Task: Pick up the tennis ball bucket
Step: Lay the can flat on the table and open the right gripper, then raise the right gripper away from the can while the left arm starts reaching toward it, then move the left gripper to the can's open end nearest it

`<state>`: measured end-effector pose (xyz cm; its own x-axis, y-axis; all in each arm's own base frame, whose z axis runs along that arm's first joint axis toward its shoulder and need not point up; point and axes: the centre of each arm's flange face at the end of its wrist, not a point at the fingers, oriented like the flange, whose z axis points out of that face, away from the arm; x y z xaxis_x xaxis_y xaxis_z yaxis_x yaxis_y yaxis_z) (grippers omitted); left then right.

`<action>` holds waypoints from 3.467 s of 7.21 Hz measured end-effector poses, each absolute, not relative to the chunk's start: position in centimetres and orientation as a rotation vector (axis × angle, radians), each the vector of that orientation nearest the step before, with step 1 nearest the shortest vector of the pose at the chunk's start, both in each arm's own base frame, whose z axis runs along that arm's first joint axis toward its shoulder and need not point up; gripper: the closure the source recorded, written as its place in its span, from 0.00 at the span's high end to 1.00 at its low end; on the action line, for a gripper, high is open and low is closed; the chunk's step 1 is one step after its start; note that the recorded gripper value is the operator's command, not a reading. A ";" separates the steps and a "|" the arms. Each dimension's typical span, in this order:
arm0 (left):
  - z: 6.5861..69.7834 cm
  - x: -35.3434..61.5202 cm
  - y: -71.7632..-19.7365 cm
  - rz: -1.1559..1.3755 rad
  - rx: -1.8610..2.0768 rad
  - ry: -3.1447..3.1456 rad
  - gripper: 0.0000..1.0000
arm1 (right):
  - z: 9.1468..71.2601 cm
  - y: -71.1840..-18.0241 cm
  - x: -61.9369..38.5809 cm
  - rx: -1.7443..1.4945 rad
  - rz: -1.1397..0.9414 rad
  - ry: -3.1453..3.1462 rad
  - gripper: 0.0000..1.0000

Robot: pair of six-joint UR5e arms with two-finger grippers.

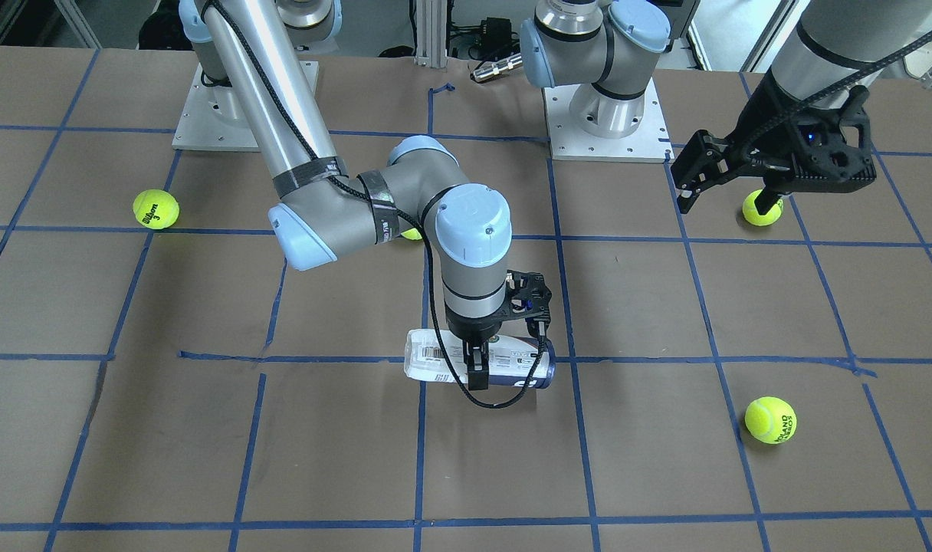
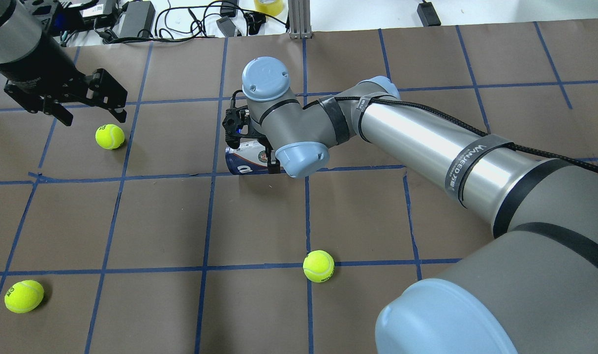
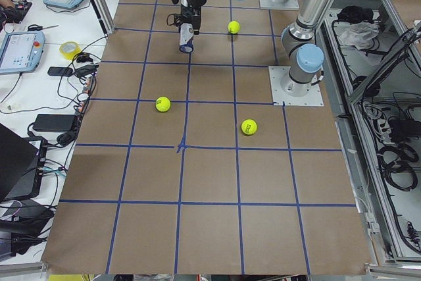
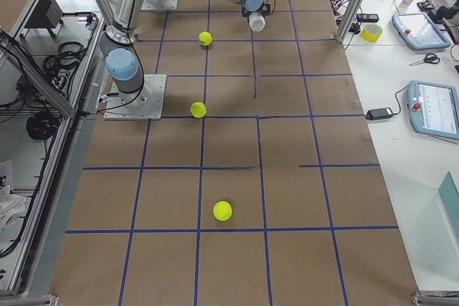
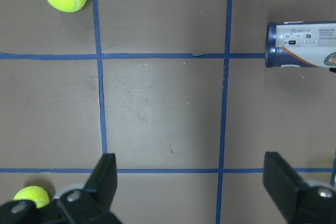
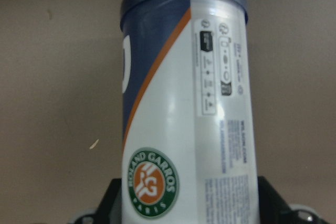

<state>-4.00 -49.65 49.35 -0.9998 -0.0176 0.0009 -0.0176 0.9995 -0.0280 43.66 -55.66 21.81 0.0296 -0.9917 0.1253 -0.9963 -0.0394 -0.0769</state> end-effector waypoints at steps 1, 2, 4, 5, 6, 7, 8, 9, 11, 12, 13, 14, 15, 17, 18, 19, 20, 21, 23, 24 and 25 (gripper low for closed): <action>49.3 -4.0 -49.6 0.042 0.027 -3.141 1.00 | 21.2 -55.9 43.9 2.228 0.246 -2.167 0.85; 49.2 -4.1 -49.6 0.040 0.026 -3.141 1.00 | 20.7 -56.0 44.1 2.227 0.259 -2.175 0.86; 49.2 -4.1 -49.6 0.041 0.025 -3.139 1.00 | 20.6 -56.0 44.3 2.237 0.278 -2.191 0.88; 49.3 -3.9 -49.6 0.042 0.033 -3.138 1.00 | 20.6 -56.0 44.3 2.242 0.283 -2.197 0.95; 49.2 -3.7 -49.6 0.042 0.039 -3.138 1.00 | 20.6 -56.0 44.3 2.242 0.284 -2.197 1.00; 49.2 -3.6 -49.6 0.040 0.041 -3.137 1.00 | 20.7 -56.0 44.3 2.241 0.284 -2.197 1.00; 49.1 -3.7 -49.6 0.039 0.040 -3.137 1.00 | 20.8 -56.0 44.3 2.239 0.287 -2.199 1.00; 49.1 -3.7 -49.6 0.037 0.039 -3.137 1.00 | 21.5 -56.0 44.1 2.231 0.297 -2.203 1.00; 49.1 -3.6 -49.5 0.032 0.040 -3.138 1.00 | 25.1 -56.6 42.2 2.186 0.318 -2.256 1.00; 49.0 -3.7 -49.5 0.027 0.040 -3.137 1.00 | 27.3 -57.4 40.0 2.147 0.336 -2.327 1.00; 49.0 -3.8 -49.4 0.023 0.039 -3.124 1.00 | 30.0 -58.2 37.3 2.089 0.360 -2.421 1.00; 48.9 -3.8 -49.4 0.022 0.042 -3.100 1.00 | 33.0 -58.2 34.8 2.026 0.371 -2.506 1.00; 48.7 -3.5 -49.5 0.020 0.044 -3.076 1.00 | 36.2 -57.5 32.5 1.947 0.363 -2.586 1.00; 46.2 -3.3 -50.4 0.000 0.033 -2.997 1.00 | 41.3 -56.3 26.4 1.755 0.302 -2.748 1.00; 43.3 -3.3 -51.1 -0.003 0.038 -2.954 1.00 | 43.9 -55.2 23.0 1.639 0.254 -2.832 1.00; 40.4 -3.7 -51.6 0.010 0.041 -2.901 1.00 | 46.3 -53.7 20.7 1.561 0.226 -2.874 1.00; 37.8 -4.3 -52.2 0.038 0.037 -2.827 1.00 | 48.0 -52.4 19.2 1.493 0.200 -2.887 1.00; 35.3 -4.9 -52.9 0.069 0.023 -2.751 1.00 | 49.2 -51.5 17.9 1.380 0.168 -2.900 1.00; 31.2 -5.6 -54.2 0.096 -0.051 -2.658 1.00 | 51.3 -49.2 16.8 1.006 0.107 -3.013 1.00; 29.7 -5.8 -55.0 0.117 -0.081 -2.612 1.00 | 51.8 -48.5 16.6 0.855 0.089 -3.047 1.00; 28.2 -6.0 -55.8 0.127 -0.094 -2.575 1.00 | 52.3 -48.1 16.2 0.710 0.085 -3.051 1.00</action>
<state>-5.98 -55.78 28.15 -0.8439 0.0934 0.5284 0.0410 0.9931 -0.1100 16.19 -48.10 52.26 -0.8972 -0.4412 0.0203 -0.4417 0.8957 -0.0510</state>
